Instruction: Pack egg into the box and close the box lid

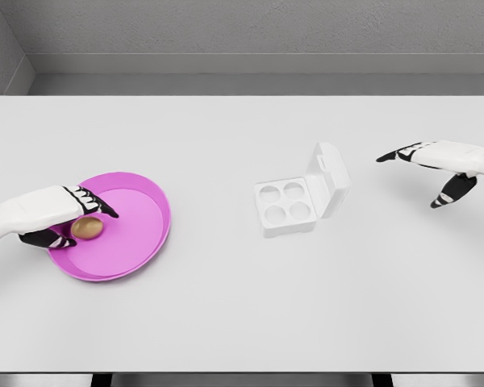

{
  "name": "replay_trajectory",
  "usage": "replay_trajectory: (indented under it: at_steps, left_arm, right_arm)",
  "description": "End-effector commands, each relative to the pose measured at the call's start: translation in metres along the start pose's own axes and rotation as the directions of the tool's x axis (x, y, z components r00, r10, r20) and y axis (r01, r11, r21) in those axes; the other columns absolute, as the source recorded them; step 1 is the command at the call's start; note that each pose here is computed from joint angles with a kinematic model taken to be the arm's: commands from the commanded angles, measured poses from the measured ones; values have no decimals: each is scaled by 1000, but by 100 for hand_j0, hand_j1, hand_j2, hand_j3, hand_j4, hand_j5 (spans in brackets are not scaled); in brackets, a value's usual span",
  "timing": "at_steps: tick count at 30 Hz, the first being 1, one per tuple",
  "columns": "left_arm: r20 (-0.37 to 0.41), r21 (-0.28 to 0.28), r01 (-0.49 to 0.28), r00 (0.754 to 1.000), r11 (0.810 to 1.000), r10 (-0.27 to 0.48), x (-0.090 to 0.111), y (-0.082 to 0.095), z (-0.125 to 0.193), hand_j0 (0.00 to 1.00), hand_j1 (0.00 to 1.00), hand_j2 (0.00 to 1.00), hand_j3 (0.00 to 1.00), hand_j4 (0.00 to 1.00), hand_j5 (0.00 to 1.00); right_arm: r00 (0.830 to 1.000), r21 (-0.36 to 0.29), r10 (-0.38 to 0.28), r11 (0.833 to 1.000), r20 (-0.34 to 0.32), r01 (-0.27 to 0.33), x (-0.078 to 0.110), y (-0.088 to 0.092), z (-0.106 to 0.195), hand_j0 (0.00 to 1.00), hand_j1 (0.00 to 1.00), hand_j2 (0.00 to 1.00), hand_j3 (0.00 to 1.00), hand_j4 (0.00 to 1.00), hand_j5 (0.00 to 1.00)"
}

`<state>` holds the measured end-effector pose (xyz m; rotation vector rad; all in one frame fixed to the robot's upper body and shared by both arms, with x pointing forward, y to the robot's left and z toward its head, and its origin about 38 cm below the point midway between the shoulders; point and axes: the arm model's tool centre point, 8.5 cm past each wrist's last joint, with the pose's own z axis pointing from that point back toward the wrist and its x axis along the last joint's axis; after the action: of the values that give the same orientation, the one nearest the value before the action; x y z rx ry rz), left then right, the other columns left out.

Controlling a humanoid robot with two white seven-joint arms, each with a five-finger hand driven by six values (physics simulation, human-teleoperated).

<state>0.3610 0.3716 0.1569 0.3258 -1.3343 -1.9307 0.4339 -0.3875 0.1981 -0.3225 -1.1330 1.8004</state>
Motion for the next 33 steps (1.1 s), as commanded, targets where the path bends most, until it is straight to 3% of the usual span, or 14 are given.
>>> replay_trajectory:
  at_steps: [1,33]
  left_arm:
    - [-8,2,-13,1000,1000,13,-3,-2,1,83,83,83,83,83,83]
    - [-14,-2,-22,1000,1000,22,-5,-7,-3,83,83,83,83,83,83]
  right_arm:
    - [1000,-1,-3,1000,-5,3,-2,-1,2,100,100,100,100,100,100]
    - [999,3,7,1000,-32,-7,-8,-3,14,100,100,100,100,100,100]
